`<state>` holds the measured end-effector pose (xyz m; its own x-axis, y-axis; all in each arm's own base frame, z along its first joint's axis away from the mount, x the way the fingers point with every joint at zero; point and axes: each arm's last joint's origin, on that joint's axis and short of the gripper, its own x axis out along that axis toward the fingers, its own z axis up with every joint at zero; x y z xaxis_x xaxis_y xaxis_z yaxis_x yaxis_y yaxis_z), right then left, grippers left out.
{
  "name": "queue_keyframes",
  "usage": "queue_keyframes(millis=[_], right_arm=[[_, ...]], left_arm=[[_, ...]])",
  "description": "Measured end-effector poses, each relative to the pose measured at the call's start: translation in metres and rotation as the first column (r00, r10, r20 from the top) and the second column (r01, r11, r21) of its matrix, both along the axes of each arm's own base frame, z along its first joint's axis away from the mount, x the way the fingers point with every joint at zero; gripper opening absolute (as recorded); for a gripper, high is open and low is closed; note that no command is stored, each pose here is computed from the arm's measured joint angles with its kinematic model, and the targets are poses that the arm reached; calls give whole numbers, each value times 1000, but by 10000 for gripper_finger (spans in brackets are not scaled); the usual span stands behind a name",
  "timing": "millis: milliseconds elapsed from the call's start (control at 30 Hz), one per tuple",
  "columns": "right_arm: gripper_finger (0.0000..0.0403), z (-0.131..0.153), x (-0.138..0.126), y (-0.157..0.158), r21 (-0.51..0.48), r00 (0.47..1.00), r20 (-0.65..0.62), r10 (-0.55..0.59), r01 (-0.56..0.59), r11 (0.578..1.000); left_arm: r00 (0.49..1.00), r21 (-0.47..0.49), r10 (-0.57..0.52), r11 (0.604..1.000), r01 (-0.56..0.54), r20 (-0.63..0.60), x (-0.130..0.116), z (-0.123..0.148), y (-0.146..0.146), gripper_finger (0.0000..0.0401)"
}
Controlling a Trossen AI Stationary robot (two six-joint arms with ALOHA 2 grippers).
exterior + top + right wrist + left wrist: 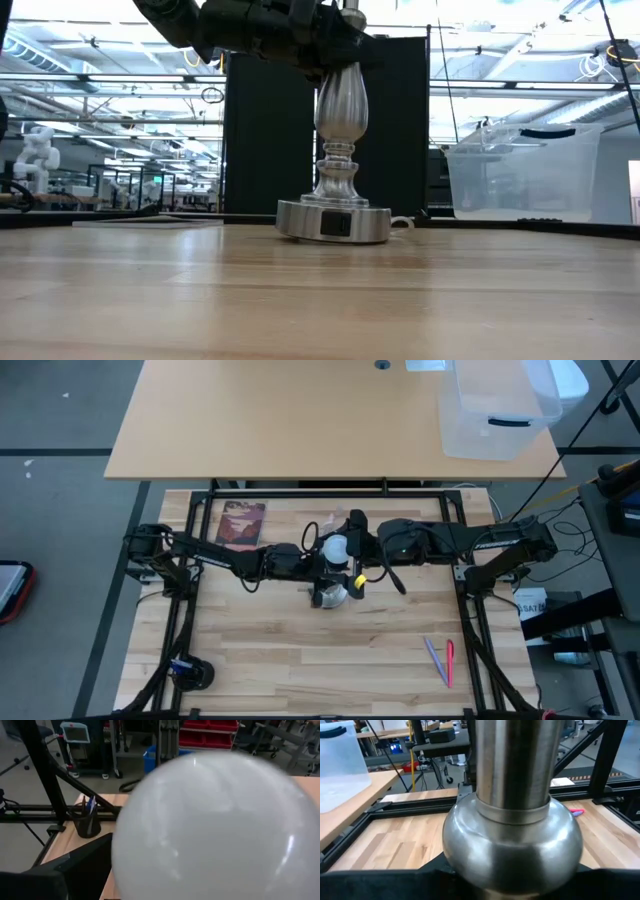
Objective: Screw lightbulb
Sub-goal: Insert the lightbulb into the lamp
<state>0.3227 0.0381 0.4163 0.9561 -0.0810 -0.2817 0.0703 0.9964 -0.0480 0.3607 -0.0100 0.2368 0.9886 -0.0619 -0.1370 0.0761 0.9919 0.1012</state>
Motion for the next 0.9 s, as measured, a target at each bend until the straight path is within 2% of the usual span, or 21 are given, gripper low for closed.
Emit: queue_keyframes(millis=[233, 533, 767, 900], right_arm=[[398, 0, 0, -2, -15, 998, -3, -59, 59, 998], [398, 1, -4, 1, 5, 998, -3, -70, 70, 998], [398, 4, -15, 0, -7, 990, -32, -141, 141, 990], [398, 7, -24, 2, 6, 990, -40, -139, 139, 990]], left_arm=[[999, -34, -29, 999, 30, 27, 3, -1, -1, 130], [996, -81, -27, 996, 33, 82, 18, -23, 0, 130], [997, -82, -20, 996, 27, 76, 19, -26, 2, 130], [997, -97, -7, 995, 14, 71, 19, -26, 7, 130]])
